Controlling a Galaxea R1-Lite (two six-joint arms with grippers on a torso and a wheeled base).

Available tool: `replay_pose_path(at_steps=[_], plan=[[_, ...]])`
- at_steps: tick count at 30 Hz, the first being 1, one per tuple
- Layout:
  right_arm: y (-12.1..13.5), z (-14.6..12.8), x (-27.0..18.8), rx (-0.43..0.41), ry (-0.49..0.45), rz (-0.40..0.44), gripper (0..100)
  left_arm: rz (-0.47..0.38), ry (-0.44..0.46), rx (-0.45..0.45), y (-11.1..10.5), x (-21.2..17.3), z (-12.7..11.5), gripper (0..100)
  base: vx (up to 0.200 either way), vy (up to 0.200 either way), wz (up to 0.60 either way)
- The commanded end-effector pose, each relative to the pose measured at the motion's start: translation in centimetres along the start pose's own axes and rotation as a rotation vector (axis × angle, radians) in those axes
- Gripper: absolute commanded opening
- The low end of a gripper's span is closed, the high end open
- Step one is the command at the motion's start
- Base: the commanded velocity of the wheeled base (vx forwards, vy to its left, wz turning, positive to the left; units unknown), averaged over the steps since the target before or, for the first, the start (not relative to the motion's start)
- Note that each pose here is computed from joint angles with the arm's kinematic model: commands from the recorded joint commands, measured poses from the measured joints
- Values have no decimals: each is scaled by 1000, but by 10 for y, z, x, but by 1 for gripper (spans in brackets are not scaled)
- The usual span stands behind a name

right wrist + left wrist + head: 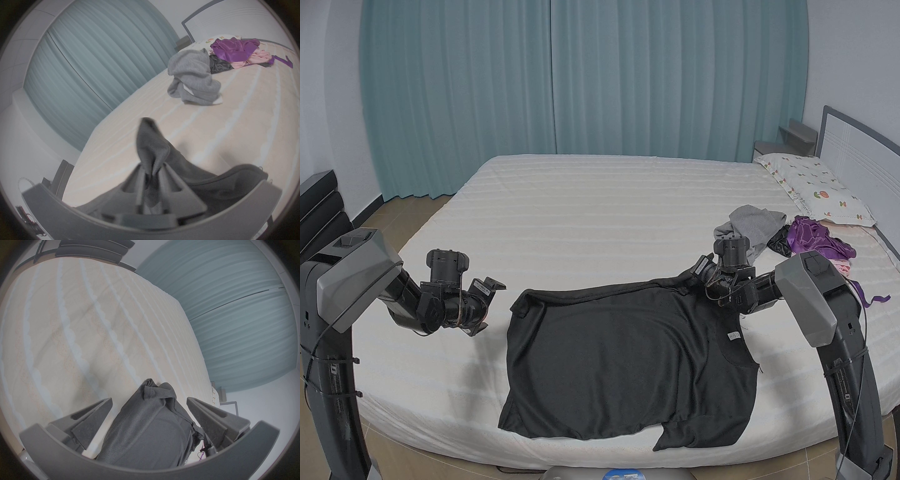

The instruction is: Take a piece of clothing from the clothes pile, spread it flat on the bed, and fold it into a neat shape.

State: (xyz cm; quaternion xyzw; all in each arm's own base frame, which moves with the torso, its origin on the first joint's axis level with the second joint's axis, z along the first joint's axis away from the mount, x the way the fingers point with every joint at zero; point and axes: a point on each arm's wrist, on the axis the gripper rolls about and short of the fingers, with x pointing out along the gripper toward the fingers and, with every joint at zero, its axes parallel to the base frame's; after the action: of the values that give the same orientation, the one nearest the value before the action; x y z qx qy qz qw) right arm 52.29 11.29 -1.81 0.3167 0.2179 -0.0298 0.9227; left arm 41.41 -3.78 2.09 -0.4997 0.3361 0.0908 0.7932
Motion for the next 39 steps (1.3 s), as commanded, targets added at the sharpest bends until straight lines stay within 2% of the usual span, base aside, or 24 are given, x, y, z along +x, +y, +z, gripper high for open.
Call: replay_pose_path(at_steps=[1, 4, 6, 11, 14, 15, 23, 27, 33, 39], plan=[[6, 8, 17, 16, -95, 54, 0, 7, -1, -2, 3, 0, 1, 100, 0, 0, 0], [8, 10, 21, 17, -191, 117, 0, 8, -2, -2, 3, 0, 0, 100, 0, 0, 0], [9, 10, 22, 5, -224, 149, 0, 8, -2, -4, 3, 0, 0, 100, 0, 0, 0], [-16, -6, 34, -135, -209, 96, 0, 15, 1, -5, 5, -1, -1, 100, 0, 0, 0], [-31, -10, 40, -168, -202, 64, 0, 16, 2, -5, 5, -1, -1, 100, 0, 0, 0], [-33, -10, 40, -167, -201, 58, 100, 17, 1, -5, 5, -1, -1, 100, 0, 0, 0], [-21, 9, 32, -158, -232, 77, 100, 22, 5, -5, 7, -2, -2, 100, 0, 0, 0], [-17, 16, 16, -162, -185, 85, 100, 23, 5, -5, 7, -3, -3, 100, 0, 0, 0], [-34, 14, -2, -194, -65, 78, 100, 30, 9, -6, 10, -4, -4, 100, 0, 0, 0], [-48, 21, -4, -230, -51, 60, 100, 13, 3, 3, 12, -7, -7, 100, 0, 0, 0]])
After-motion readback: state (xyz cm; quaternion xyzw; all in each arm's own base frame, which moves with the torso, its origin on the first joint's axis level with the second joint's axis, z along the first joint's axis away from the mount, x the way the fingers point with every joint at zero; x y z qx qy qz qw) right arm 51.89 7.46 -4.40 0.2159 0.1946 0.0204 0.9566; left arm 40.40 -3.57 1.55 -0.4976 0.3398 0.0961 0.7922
